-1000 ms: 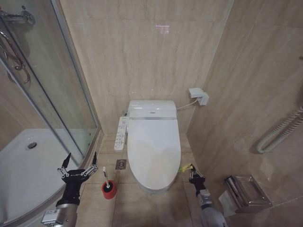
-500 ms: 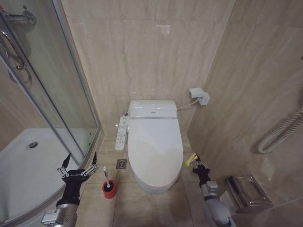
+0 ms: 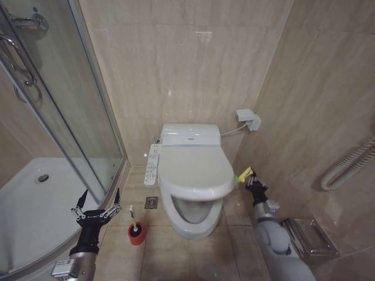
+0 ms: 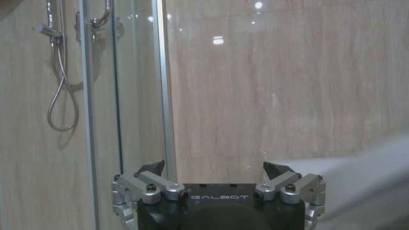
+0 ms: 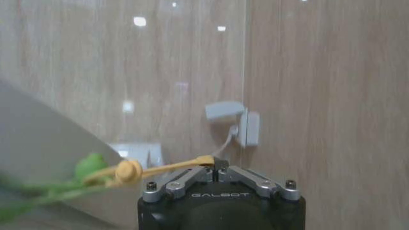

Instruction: Open the toilet lid, clean the toilet bowl with a toilet brush, close the toilet lid, and flush.

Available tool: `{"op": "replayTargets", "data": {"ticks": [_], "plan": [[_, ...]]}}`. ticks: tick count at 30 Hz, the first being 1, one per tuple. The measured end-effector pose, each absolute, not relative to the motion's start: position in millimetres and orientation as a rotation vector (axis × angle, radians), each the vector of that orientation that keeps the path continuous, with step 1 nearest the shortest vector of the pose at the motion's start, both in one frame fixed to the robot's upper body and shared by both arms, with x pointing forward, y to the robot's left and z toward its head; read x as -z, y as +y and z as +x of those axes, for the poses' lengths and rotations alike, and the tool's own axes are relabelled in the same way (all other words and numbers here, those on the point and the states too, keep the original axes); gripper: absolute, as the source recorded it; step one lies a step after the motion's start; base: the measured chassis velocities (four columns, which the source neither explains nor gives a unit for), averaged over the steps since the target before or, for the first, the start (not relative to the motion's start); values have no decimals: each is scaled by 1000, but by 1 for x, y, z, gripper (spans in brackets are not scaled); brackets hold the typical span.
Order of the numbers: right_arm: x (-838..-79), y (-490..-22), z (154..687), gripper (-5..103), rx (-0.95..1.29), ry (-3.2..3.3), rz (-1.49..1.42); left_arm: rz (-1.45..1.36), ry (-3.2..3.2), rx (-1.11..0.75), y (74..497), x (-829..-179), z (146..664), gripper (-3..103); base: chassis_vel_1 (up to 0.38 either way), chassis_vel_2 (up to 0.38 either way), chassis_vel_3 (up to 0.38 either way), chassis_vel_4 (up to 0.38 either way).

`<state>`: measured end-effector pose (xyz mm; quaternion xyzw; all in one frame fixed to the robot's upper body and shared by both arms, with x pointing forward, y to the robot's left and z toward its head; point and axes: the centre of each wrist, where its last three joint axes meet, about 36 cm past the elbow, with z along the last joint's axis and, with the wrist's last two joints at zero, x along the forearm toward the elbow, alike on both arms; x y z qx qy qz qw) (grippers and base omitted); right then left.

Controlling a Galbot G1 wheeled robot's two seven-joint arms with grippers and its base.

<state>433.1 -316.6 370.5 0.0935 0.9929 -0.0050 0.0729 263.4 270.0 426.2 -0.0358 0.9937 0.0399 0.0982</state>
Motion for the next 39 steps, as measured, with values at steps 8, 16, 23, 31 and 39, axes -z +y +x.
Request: {"op": "replayTargets", "data": {"ticks": [8, 16, 23, 31, 39], "plan": [[-395, -332, 464, 1, 17, 2947, 292, -106, 2941, -118, 270, -426, 263, 100, 0, 0, 0, 0], [-413, -341, 502, 1, 19, 2941, 311, -106, 2941, -118, 270, -426, 263, 100, 0, 0, 0, 0], [-428, -350, 536, 1, 26, 2932, 327, -106, 2941, -118, 270, -426, 263, 100, 0, 0, 0, 0], [-448, -348, 569, 1, 40, 2918, 324, -106, 2941, -118, 270, -426, 263, 100, 0, 0, 0, 0], [-463, -337, 598, 1, 50, 2923, 312, -106, 2941, -118, 270, -426, 263, 100, 0, 0, 0, 0]]}}
